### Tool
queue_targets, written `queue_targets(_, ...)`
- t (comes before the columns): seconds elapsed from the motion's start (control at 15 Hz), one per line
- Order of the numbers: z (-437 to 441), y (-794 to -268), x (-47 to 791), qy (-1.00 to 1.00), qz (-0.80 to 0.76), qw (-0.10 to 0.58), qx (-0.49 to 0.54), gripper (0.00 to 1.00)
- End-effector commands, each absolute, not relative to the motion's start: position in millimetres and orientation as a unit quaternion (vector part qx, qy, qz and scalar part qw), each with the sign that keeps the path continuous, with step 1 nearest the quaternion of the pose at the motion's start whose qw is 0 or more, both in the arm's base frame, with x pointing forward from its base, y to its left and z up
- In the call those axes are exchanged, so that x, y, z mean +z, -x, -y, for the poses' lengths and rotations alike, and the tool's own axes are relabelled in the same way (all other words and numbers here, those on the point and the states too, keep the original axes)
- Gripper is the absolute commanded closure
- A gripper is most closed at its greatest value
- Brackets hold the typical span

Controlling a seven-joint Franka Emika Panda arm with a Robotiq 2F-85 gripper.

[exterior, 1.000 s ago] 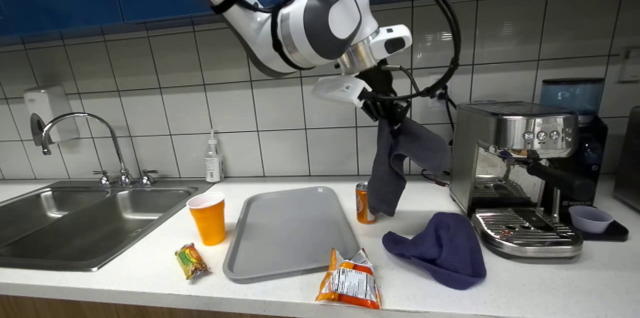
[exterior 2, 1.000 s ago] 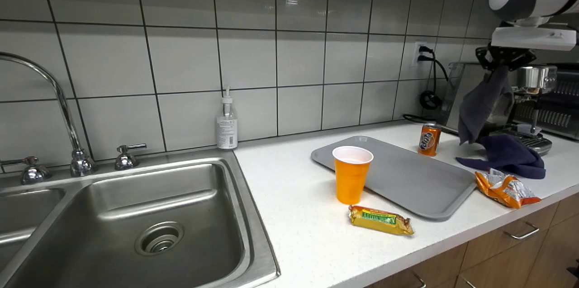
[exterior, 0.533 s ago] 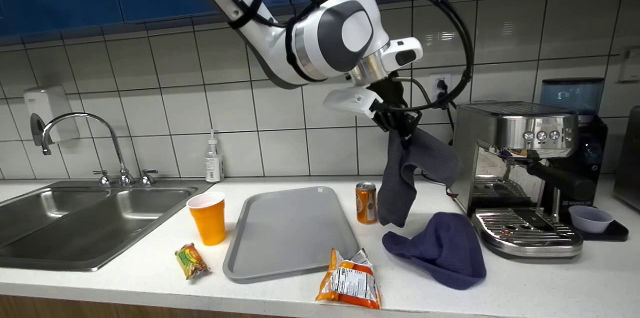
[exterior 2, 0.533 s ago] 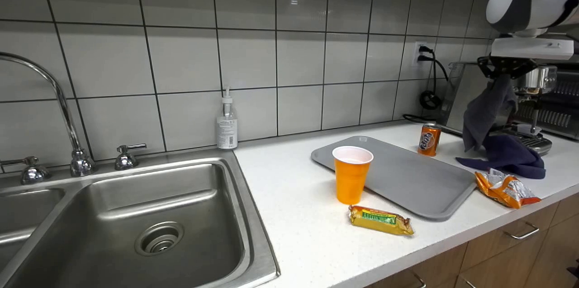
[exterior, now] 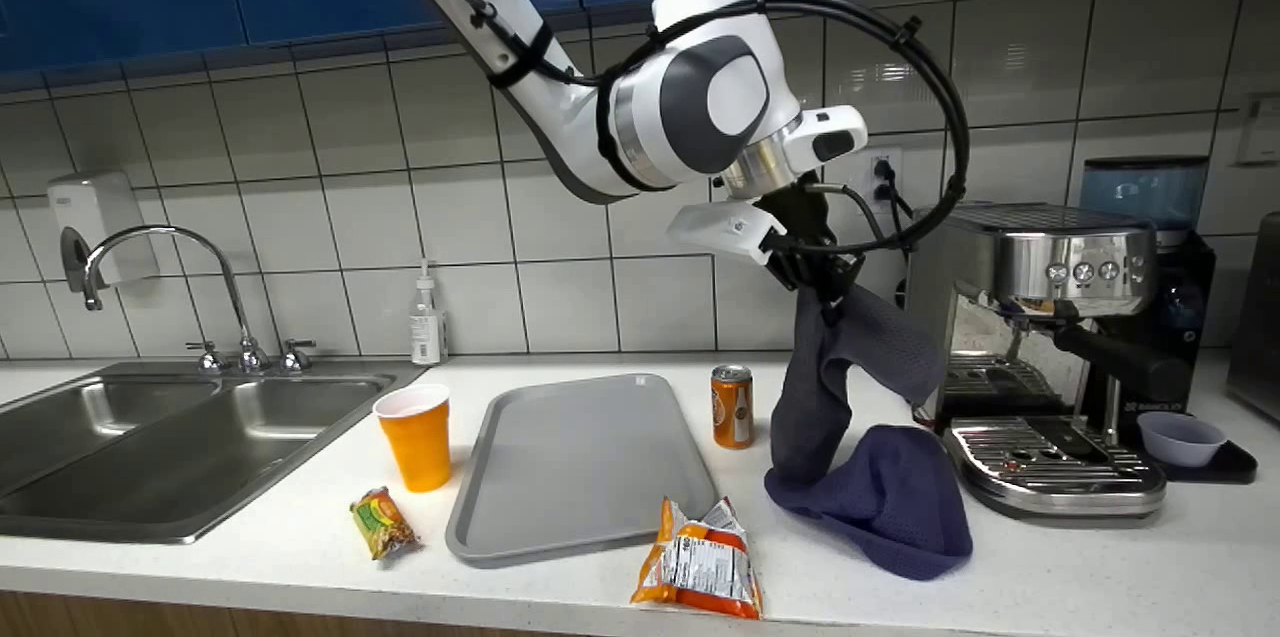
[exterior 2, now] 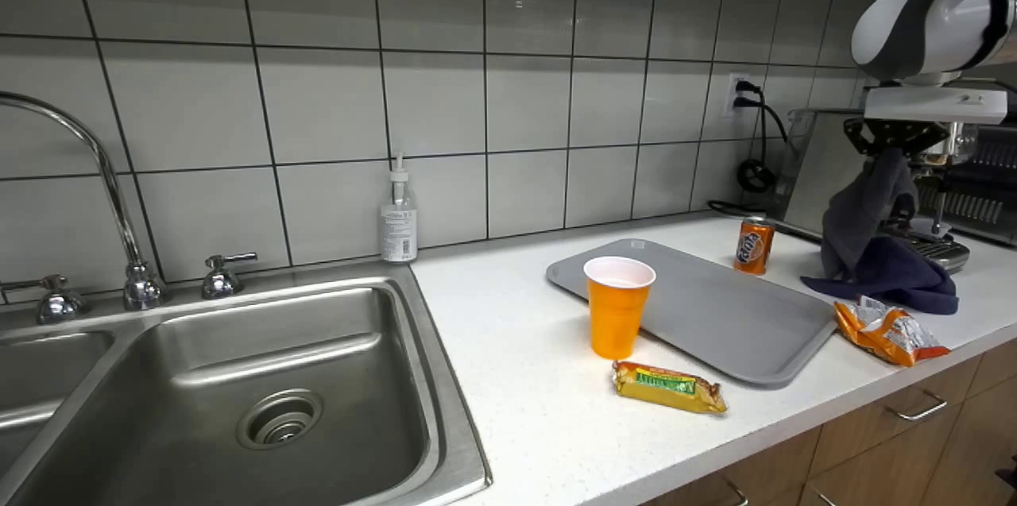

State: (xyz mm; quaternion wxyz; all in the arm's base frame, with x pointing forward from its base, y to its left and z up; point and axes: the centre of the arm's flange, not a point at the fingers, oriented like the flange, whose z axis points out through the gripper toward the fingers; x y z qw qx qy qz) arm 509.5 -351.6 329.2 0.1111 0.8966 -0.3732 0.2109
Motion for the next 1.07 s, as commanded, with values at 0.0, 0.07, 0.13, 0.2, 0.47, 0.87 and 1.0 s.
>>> queue_targets(0.0,365.2,-515.2,323.2,-0.893,0.388,0.111,0.199,0.98)
queue_targets(0.07,366.1,-514.8,320.0,-0.893,0.389,0.111,0.196,0.98)
queue_targets(0.13,367.0,-514.3,316.8,-0.893,0.391,0.111,0.192,0.98)
queue_targets(0.2,367.6,-513.7,313.5,-0.893,0.392,0.111,0.189,0.98)
queue_targets(0.47,369.7,-510.3,301.8,-0.894,0.396,0.114,0.177,0.98)
queue_targets(0.87,372.1,-504.8,291.2,-0.893,0.402,0.117,0.165,0.98)
queue_targets(1.0,372.6,-504.0,292.5,-0.892,0.405,0.117,0.165,0.68)
